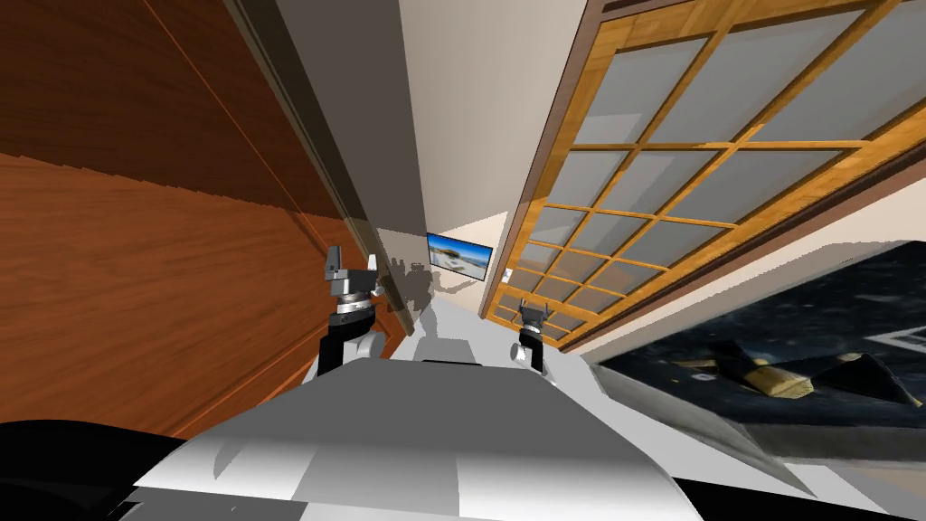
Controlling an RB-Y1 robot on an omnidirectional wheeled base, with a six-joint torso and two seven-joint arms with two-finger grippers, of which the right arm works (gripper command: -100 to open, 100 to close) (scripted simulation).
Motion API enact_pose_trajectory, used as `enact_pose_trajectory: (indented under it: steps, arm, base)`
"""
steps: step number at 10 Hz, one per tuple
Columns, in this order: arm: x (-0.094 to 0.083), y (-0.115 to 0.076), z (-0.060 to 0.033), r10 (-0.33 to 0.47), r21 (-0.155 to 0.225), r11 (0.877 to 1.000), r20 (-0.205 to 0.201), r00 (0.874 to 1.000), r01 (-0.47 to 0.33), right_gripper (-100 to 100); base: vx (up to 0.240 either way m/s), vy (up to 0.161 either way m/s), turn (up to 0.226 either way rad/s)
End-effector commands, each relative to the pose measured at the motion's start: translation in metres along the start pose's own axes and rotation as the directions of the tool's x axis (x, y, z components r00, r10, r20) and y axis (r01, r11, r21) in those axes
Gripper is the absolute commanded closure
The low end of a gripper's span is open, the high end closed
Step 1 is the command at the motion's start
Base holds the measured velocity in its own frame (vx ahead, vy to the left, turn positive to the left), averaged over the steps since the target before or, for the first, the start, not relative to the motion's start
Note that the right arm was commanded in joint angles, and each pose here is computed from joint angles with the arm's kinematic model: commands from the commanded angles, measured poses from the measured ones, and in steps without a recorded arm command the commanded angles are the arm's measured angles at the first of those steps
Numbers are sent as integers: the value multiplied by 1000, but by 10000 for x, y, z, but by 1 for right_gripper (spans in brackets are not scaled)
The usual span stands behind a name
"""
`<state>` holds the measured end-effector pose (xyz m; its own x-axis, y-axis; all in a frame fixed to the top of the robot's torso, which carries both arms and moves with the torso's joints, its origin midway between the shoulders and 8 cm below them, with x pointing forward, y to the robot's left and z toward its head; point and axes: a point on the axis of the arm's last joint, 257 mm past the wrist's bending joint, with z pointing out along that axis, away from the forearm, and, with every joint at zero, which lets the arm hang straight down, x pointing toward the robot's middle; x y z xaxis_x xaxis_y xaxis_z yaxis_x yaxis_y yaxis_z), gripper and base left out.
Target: Pull the door open
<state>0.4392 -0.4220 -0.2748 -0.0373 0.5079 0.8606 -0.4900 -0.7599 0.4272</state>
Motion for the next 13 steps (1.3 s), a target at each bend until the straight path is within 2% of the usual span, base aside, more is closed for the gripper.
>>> enact_pose_trajectory:
  steps: [1, 3, 4, 6, 13]
  arm:
    - [-118, -29, -17, 50, -8, 999, 29, 998, -50, -100]
    - [-283, -64, -64, 103, -17, 995, 69, 992, -102, -100]
    - [-301, -70, -75, 102, -16, 995, 74, 992, -101, -100]
    - [-443, -102, -122, 154, -30, 988, 109, 982, -151, -100]
    - [-833, -215, -303, 304, -90, 952, 206, 930, -292, -100]
  base:
    - [86, -46, 189]
    - [85, -57, 164]
    - [62, -34, 56]
    - [53, -22, 143]
    - [71, -54, 139]
